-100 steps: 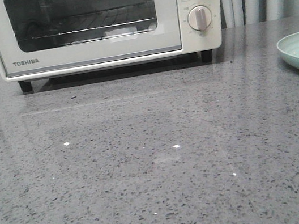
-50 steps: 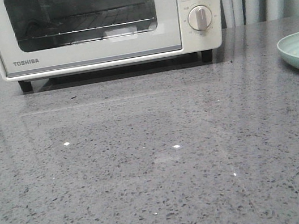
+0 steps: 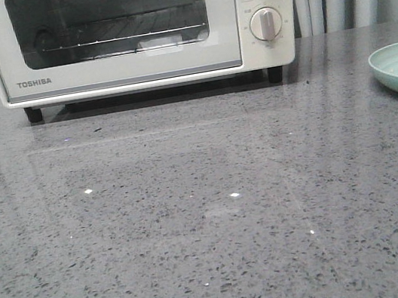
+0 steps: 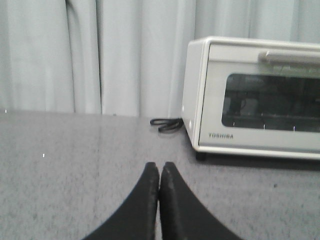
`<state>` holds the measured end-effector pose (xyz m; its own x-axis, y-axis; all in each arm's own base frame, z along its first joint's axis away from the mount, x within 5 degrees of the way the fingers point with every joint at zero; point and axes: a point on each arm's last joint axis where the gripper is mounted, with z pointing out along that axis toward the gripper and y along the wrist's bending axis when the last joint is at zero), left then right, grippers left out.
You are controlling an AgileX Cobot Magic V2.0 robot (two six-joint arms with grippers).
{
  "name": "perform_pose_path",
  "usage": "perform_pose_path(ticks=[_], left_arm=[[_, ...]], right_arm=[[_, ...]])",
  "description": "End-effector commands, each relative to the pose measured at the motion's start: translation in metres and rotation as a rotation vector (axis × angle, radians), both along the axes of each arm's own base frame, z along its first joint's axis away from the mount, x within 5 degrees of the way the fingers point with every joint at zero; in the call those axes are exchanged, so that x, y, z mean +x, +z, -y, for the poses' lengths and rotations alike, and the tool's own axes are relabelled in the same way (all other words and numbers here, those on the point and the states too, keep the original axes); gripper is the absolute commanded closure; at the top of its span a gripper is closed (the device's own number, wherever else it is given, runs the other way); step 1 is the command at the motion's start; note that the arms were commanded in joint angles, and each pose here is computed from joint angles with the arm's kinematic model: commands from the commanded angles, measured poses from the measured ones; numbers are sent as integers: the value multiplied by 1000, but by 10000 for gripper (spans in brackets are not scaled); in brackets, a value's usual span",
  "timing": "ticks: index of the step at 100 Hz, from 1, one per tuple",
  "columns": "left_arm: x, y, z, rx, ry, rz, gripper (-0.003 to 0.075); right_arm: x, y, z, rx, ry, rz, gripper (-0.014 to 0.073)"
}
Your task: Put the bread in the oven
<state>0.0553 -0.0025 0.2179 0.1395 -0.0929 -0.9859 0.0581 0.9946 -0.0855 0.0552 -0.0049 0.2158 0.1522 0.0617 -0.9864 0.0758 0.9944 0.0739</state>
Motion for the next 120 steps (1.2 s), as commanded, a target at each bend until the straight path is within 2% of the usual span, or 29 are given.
perform_pose_path(ticks=[1, 9, 19, 28, 38, 42, 47, 51, 57, 62, 70, 89, 104, 120], left_arm=[[-4, 6, -1, -25, 1, 138, 741], [-5, 10, -1, -50, -2, 187, 742], [-6, 14, -2, -149, -16, 219, 742], [-6, 14, -2, -170, -22, 221, 742], [-8, 20, -2, -243, -43, 246, 742], [-9, 24, -2, -261, -50, 261, 742], [-11, 31, -2, -263, -55, 281, 742], [-12, 36, -2, -257, -56, 294, 742], [-16, 47, -2, -237, -60, 328, 742], [-20, 57, -1, -210, -63, 358, 741], [-25, 73, -1, -229, -73, 372, 741], [-26, 107, 1, -240, -123, 275, 742], [-13, 128, 6, -233, -201, 205, 741], [4, 142, 18, -180, -315, 164, 742]], right_arm=[[-6, 13, 0, -20, -10, 234, 665], [-10, 21, 0, -28, -13, 328, 665], [-13, 28, 0, -35, -15, 410, 665], [-14, 29, 0, -36, -15, 421, 665], [-14, 28, 0, -33, -14, 412, 664], [-14, 29, 0, 9, 2, 418, 664], [-14, 31, 0, 131, 47, 423, 664], [-12, 30, 0, 215, 73, 391, 664], [-10, 31, 0, 258, 75, 310, 664], [-10, 31, 0, 265, 68, 254, 664], [-11, 39, -1, 269, 67, 220, 664], [-18, 59, -2, 275, 63, 160, 664], [-20, 68, -2, 291, 45, 4, 664], [-21, 84, -3, 266, 32, -87, 664]])
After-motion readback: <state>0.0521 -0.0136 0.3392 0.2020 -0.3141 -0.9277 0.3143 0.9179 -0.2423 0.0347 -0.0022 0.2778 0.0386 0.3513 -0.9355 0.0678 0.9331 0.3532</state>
